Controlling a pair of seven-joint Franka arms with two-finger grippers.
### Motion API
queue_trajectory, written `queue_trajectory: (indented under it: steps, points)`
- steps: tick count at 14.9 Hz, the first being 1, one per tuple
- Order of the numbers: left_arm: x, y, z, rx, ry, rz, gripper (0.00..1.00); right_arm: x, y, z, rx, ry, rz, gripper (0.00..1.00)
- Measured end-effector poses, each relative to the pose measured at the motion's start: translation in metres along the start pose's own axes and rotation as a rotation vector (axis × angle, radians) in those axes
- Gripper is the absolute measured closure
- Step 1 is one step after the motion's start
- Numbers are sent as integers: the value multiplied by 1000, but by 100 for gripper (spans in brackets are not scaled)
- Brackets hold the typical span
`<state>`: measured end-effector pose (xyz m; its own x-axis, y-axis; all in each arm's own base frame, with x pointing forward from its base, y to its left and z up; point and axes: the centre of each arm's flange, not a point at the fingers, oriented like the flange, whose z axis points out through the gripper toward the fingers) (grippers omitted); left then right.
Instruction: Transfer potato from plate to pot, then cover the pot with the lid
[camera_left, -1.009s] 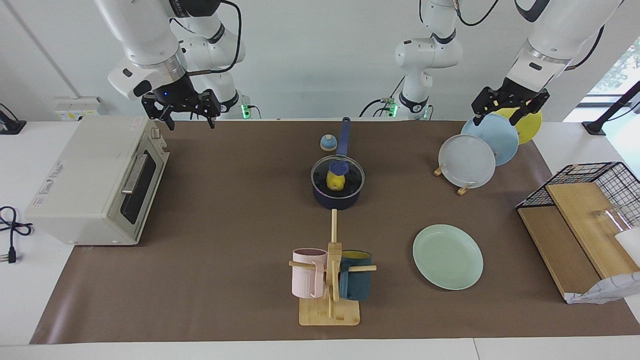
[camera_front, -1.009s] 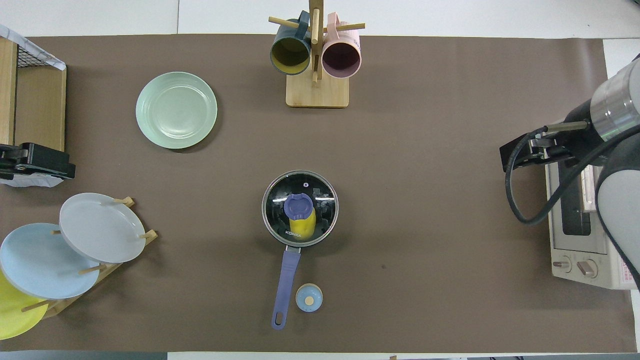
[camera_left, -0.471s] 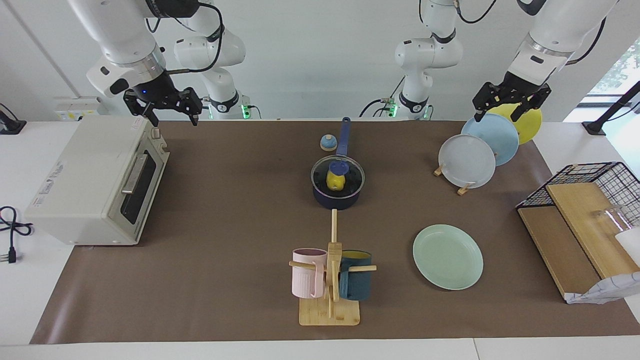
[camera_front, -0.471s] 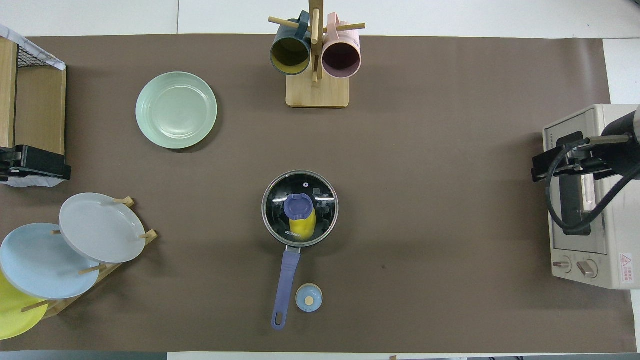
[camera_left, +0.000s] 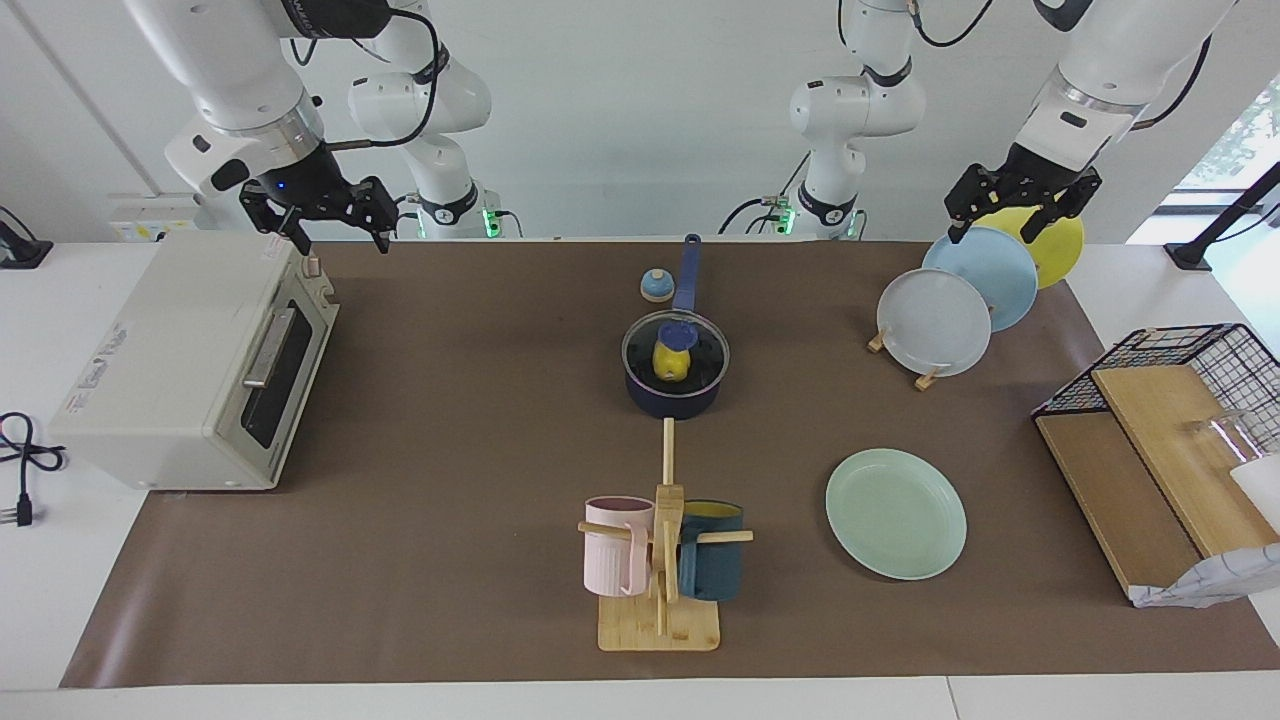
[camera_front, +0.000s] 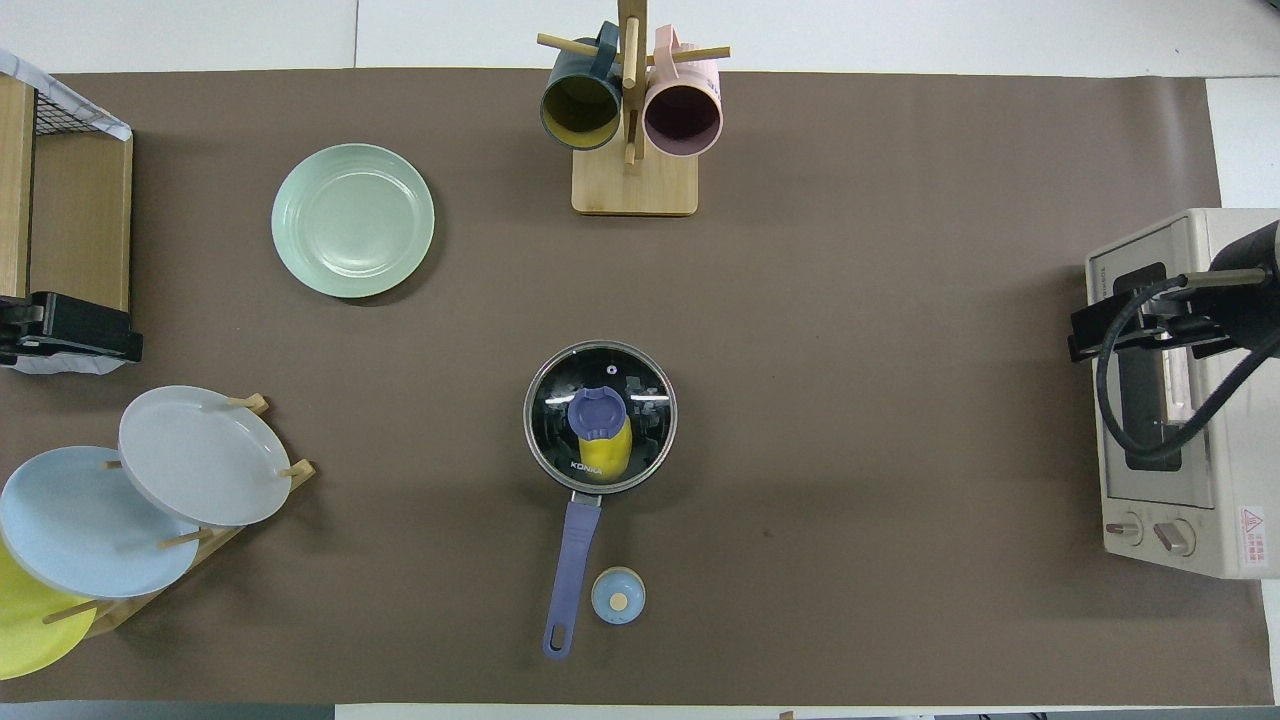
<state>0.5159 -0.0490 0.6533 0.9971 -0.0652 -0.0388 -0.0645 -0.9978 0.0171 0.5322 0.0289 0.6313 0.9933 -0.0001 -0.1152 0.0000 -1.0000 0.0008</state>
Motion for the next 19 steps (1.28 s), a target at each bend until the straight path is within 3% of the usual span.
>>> queue_trajectory:
  steps: [8, 19]
  points:
    - [0, 0, 0, 0, 0, 0, 0, 1, 35, 0, 2, 1, 39, 0]
    - [0, 0, 0, 0, 0, 0, 0, 1, 27, 0, 0, 2, 23, 0]
